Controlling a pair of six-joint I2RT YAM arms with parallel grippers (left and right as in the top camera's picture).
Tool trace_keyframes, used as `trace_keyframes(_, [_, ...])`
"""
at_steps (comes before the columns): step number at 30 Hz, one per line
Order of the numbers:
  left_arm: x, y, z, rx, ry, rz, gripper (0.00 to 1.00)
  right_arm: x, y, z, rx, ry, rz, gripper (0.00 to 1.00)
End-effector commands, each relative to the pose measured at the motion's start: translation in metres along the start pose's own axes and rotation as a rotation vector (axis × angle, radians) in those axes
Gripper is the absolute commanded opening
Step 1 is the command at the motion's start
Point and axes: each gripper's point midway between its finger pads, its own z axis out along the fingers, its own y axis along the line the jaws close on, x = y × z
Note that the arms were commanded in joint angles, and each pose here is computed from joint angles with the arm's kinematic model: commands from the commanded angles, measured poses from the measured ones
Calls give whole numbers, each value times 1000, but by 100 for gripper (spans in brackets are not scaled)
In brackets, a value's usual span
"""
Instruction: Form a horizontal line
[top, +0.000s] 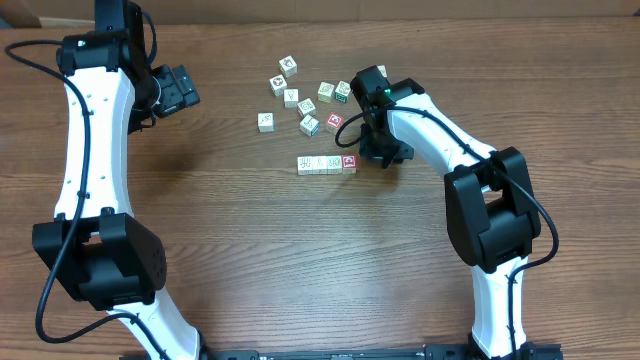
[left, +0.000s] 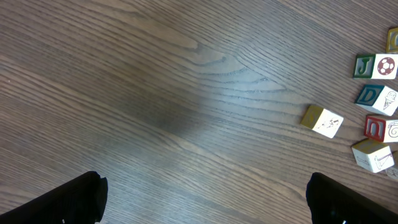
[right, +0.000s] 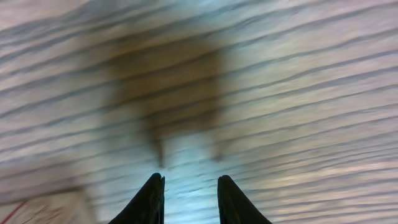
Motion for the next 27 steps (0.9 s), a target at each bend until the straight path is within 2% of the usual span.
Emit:
trace_keyframes(1, [0,-7,-4,12,-9,5,100,-19,-30,-13,93,-85,35,25])
trace_keyframes(4, [0,-7,-4,12,-9,5,100,-26,-48,-9,103,-77,77,27])
trace_keyframes(7, [0,-7,-4,13,-9,5,100,-33,-72,-5,115,-64,132,32])
trace_keyframes(8, [0,-7,-4,13,-9,5,100,-34,-80,-4,118,-58,151,38])
trace_keyframes(9, [0,-7,-4,12,-9,5,100,-36,-88,-2,113,-47,173,48])
trace_keyframes(11, [0,-7,-4,12,-9,5,100,-36,-99,1,96,-24,207,81])
trace_keyframes(12, [0,-7,-4,13,-9,5,100,-37,-104,2,87,-14,223,94])
trace_keyframes(13, [0,-7,-4,13,-9,5,100,-37,-109,4,75,-4,240,100])
trace_keyframes(19, [0,-7,-4,13,-9,5,100,-42,-122,8,22,16,300,100])
trace_keyframes(27, [0,-7,-4,13,-9,5,100,-62,-118,8,-18,-60,318,100])
